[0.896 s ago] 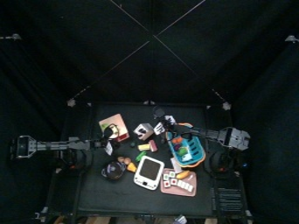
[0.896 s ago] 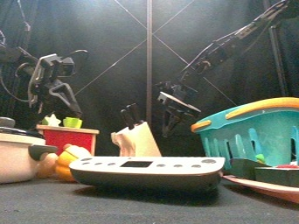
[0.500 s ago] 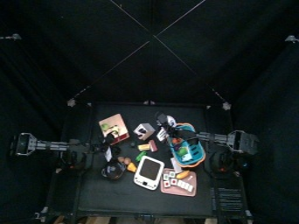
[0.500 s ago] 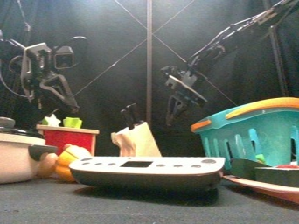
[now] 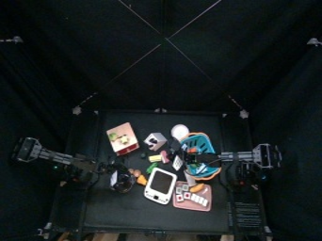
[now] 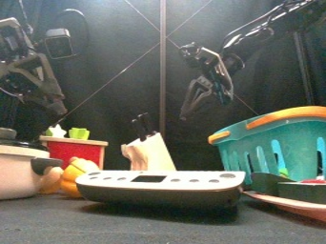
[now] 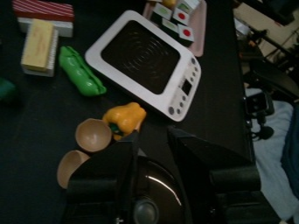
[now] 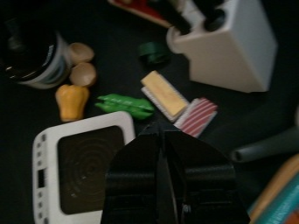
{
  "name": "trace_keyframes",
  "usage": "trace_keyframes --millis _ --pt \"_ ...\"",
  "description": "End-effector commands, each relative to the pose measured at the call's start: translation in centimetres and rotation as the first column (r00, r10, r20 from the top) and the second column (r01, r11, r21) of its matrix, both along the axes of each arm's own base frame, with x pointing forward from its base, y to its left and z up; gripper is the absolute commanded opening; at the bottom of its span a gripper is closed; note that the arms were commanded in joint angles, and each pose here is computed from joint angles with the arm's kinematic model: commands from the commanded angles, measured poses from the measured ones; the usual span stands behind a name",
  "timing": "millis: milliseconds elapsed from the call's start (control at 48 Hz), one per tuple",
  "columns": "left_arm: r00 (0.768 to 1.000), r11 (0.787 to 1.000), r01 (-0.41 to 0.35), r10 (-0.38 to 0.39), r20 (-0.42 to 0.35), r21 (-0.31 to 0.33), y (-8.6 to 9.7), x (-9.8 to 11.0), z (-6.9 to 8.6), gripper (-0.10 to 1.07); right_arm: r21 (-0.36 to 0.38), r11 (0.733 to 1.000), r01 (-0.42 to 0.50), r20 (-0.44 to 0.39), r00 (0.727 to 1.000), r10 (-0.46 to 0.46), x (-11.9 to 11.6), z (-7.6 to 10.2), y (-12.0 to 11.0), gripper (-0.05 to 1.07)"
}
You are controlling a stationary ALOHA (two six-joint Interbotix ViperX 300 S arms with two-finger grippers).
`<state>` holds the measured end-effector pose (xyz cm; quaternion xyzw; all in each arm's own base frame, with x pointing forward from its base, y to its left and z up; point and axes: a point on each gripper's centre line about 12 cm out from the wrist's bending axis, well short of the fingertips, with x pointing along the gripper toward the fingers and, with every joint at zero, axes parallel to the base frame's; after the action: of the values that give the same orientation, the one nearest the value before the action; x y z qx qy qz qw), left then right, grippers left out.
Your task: Grab eggshell
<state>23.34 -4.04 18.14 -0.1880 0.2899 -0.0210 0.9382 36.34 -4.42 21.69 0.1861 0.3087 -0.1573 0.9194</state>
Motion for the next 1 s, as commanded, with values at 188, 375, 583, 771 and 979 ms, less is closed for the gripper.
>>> trace_keyframes --millis 188,375,583,771,979 --pt "0.996 0.998 0.053 -0.055 -0.068 -0.024 -2.2 -0.5 0.0 0.86 0.052 0.987 -0.149 0.169 0.976 0.138 0.6 0.5 3.4 0.44" --pt "0.967 0.998 0.02 -0.033 -0.253 -0.054 -3.3 -2.0 -0.8 0.86 0.045 0.979 -0.196 0.203 0.962 0.183 1.7 0.2 4.1 0.44" --pt "0.918 1.0 -0.006 -0.002 -0.396 -0.02 -3.4 -2.9 -0.5 0.86 0.051 0.977 -0.208 0.183 0.963 0.196 3.1 -1.0 4.4 0.44" --pt "0.914 0.999 0.036 -0.036 -0.403 -0.007 -4.4 -2.9 0.9 0.86 0.054 0.977 -0.205 0.164 0.967 0.194 4.4 -2.0 4.2 0.44" --pt "0.922 0.997 0.063 -0.039 -0.385 0.051 -4.3 -2.6 2.4 0.86 0.055 0.977 -0.207 0.152 0.969 0.197 5.1 -2.6 4.3 0.44"
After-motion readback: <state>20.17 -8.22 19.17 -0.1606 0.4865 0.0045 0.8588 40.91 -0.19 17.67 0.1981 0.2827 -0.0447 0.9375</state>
